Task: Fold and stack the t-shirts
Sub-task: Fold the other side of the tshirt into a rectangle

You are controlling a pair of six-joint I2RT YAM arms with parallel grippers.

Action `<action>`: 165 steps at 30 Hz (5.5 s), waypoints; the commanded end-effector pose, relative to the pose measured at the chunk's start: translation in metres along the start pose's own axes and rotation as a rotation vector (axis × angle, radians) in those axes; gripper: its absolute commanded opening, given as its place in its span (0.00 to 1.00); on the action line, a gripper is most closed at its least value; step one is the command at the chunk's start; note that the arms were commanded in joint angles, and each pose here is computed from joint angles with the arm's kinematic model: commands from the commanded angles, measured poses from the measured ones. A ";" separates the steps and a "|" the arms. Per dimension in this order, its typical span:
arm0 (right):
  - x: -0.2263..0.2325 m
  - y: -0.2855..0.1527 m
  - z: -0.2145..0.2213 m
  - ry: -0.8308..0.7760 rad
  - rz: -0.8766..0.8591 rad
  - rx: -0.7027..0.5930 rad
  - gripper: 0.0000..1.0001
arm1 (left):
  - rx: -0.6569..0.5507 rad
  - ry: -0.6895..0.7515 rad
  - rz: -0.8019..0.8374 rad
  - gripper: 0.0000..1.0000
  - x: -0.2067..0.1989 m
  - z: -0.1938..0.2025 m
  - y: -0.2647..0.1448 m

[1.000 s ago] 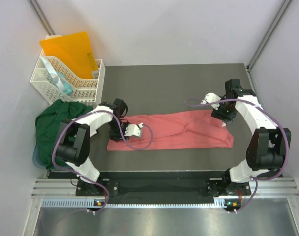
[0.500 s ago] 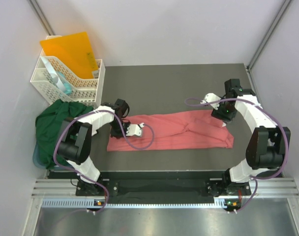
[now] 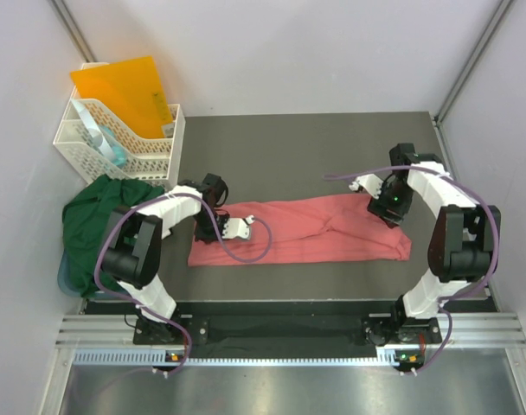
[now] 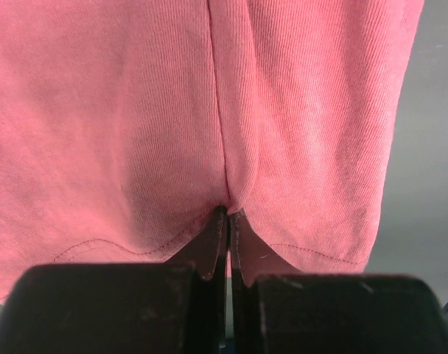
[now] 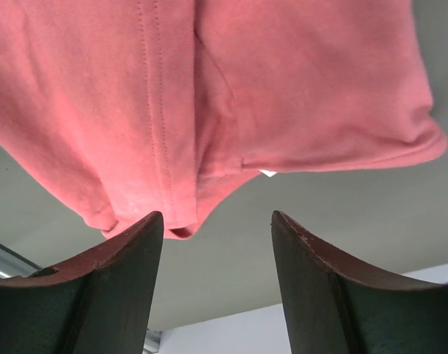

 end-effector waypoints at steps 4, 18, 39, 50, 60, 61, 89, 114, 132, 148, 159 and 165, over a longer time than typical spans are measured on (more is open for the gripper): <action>0.008 0.010 0.020 0.062 -0.083 -0.004 0.62 | -0.008 0.009 0.006 0.00 0.001 -0.005 -0.003; 0.016 0.031 0.026 0.100 -0.182 -0.003 0.38 | 0.004 0.032 -0.002 0.00 0.007 -0.006 -0.006; -0.019 -0.030 0.018 0.052 0.019 0.002 0.00 | 0.026 0.005 -0.166 0.00 0.039 -0.013 -0.063; -0.049 -0.049 0.005 0.058 0.166 -0.041 0.00 | 0.138 0.040 -0.319 0.00 0.061 -0.003 -0.098; -0.099 -0.070 -0.018 0.099 0.430 -0.124 0.00 | 0.209 -0.091 -0.749 0.00 0.129 0.014 -0.137; -0.103 -0.072 -0.021 0.099 0.445 -0.132 0.00 | 0.213 -0.097 -0.766 0.00 0.132 0.015 -0.138; -0.169 -0.089 -0.082 0.169 0.886 -0.241 0.00 | 0.339 -0.162 -1.028 0.00 0.195 0.024 -0.137; -0.077 -0.062 -0.044 -0.046 0.470 -0.155 0.00 | 0.319 -0.094 -0.772 0.00 0.134 0.045 -0.111; -0.042 -0.098 -0.025 -0.168 0.237 -0.089 0.00 | 0.242 -0.056 -0.563 0.00 0.096 0.041 -0.082; -0.013 -0.079 -0.013 -0.235 0.089 -0.020 0.00 | 0.214 0.001 -0.378 0.00 0.063 0.040 -0.064; 0.010 -0.041 -0.012 -0.275 0.018 0.021 0.00 | 0.173 -0.001 -0.311 0.00 0.064 0.033 -0.065; 0.013 -0.034 0.000 -0.306 0.035 0.071 0.00 | 0.141 0.018 -0.249 0.00 0.051 0.028 -0.070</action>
Point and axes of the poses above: each gripper's point midway between its finger pads, its own y axis out along the fingers, its own x axis along the line the jaws close on, z = x × y, the point moved 4 cm from there along -y, back along the fingers, and after that the axes turned 1 degree about y, right-handed, at the moved point
